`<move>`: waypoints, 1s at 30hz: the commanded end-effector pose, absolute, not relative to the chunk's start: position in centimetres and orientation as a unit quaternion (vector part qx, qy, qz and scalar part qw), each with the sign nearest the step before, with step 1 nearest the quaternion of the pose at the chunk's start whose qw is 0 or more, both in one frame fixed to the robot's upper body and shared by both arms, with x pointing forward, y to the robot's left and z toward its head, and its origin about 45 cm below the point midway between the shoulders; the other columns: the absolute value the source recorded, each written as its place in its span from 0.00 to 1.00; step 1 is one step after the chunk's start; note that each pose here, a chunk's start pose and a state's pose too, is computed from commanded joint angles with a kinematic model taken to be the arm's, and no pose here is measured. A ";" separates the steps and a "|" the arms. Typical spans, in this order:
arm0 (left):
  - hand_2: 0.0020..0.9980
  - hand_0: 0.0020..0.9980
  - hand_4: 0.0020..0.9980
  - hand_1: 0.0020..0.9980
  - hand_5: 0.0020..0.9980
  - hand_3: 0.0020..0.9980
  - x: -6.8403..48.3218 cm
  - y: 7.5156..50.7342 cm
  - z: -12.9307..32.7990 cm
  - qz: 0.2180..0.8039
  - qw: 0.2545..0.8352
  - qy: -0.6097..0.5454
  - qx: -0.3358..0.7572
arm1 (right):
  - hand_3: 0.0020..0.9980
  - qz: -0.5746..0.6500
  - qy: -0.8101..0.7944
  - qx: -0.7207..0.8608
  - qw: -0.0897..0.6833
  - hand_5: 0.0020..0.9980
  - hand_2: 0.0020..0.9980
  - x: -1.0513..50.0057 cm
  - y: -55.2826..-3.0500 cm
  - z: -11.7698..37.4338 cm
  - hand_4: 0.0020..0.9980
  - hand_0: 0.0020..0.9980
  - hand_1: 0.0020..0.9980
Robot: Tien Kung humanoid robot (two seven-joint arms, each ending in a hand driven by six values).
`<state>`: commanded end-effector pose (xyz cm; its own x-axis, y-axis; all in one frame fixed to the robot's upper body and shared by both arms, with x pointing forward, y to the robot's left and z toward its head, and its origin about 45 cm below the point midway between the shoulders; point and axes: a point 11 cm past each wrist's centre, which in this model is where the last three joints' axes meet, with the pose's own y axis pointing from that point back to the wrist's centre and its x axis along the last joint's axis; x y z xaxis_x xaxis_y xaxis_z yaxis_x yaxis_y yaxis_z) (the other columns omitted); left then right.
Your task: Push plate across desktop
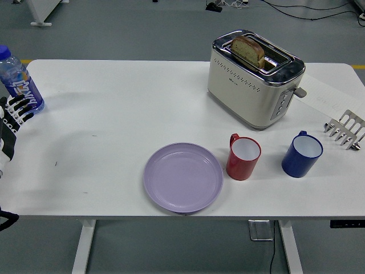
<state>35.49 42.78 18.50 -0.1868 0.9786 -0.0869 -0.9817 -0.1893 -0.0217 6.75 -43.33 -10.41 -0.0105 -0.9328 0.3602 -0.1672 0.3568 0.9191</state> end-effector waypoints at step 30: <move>0.77 0.75 0.56 0.80 1.00 0.73 35.5 43.5 19.0 0.772 0.634 0.020 -0.038 | 0.65 -0.346 -0.623 0.447 0.541 0.27 0.71 7.9 -43.6 -10.1 0.21 0.65 0.64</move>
